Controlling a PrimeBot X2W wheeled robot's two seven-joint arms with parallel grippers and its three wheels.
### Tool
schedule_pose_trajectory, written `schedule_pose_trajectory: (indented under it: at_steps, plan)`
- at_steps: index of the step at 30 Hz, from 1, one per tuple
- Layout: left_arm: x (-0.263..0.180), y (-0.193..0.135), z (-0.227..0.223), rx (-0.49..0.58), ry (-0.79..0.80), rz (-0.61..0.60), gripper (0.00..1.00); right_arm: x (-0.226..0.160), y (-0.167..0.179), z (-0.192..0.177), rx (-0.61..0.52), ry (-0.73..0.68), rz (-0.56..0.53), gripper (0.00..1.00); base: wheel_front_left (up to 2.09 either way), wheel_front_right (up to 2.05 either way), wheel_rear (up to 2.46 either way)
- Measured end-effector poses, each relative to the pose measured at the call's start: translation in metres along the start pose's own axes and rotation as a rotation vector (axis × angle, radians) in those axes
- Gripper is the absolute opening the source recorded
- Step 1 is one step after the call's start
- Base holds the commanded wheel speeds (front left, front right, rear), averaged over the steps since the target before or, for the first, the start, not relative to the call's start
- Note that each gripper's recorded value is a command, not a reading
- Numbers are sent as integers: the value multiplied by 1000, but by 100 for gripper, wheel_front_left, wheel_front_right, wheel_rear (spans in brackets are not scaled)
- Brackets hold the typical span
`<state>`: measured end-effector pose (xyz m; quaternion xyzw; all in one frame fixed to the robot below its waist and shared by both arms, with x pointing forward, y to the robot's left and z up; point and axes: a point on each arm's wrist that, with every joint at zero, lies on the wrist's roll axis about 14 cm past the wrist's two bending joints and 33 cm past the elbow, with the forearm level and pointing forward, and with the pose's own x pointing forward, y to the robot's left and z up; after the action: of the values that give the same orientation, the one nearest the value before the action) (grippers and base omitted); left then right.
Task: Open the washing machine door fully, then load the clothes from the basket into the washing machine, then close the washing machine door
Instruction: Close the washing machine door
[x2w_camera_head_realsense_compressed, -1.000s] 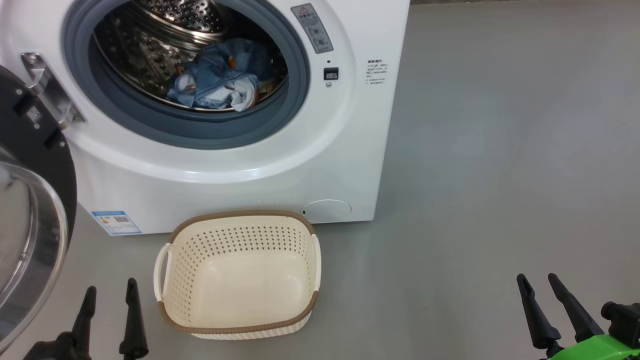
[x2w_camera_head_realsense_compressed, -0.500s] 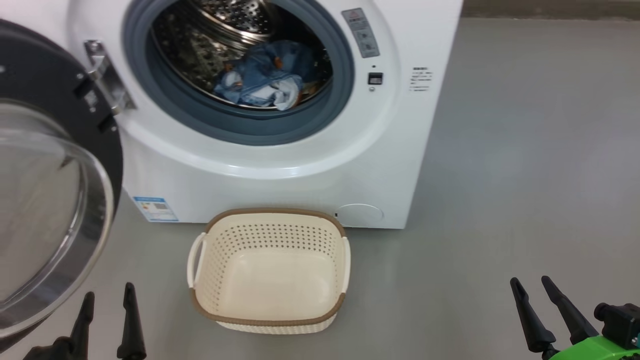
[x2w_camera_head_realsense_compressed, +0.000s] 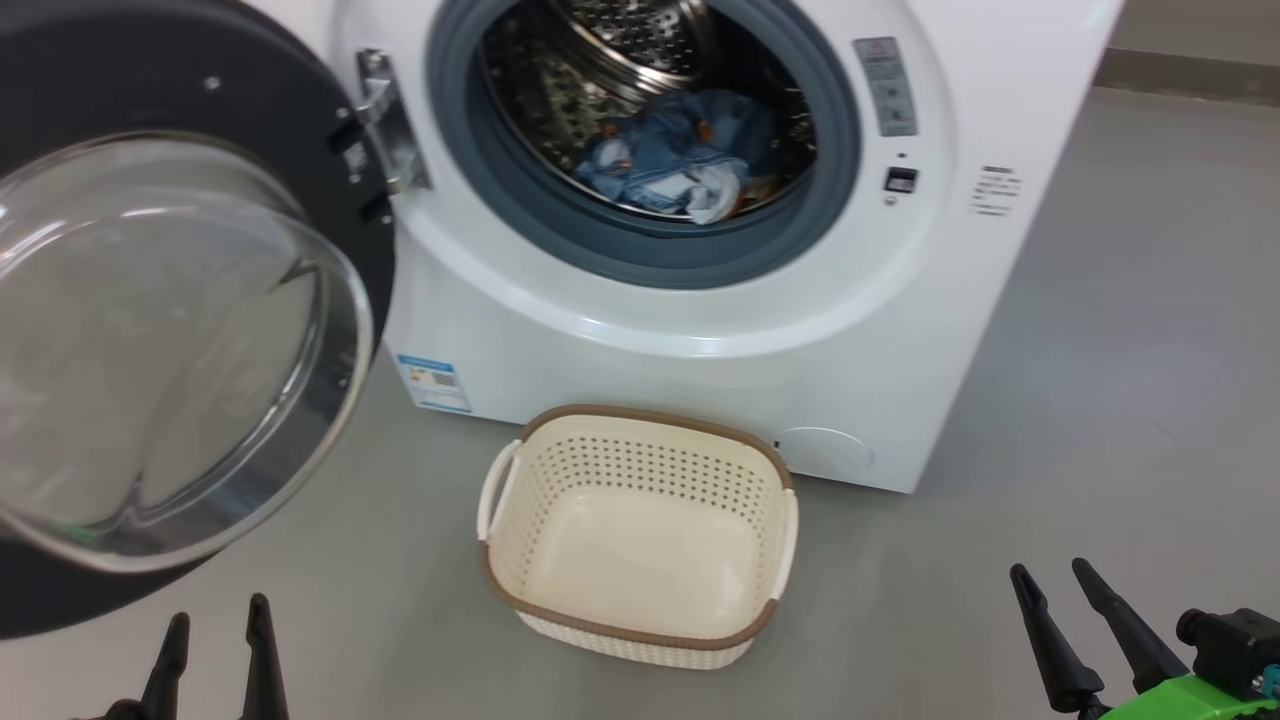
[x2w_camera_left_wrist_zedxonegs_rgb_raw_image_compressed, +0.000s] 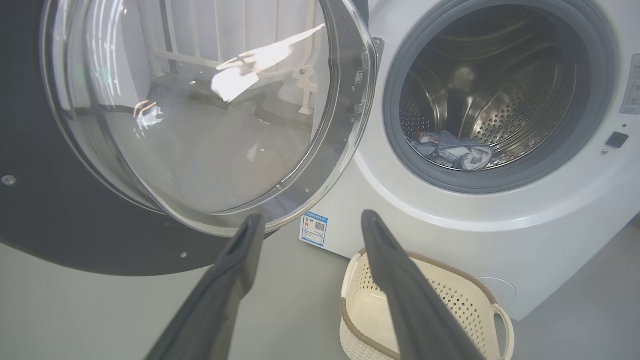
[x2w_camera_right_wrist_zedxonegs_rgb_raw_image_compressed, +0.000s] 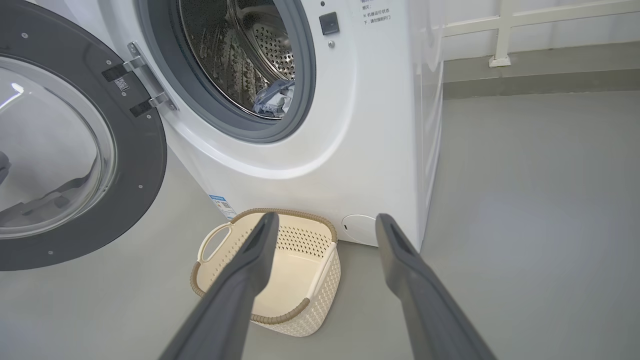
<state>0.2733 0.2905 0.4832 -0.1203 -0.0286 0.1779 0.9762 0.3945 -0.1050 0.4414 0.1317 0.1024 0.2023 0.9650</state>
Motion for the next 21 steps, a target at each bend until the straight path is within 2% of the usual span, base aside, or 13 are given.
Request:
schedule_pose_trajectory:
  at_steps: [11,21]
  plan:
    - [-33,43,6,-13,-18,145,100,30,44,-11,-18,49,147,100,0,0,0]
    - [-53,68,13,-15,-39,244,100,50,77,-19,-30,78,253,100,0,0,0]
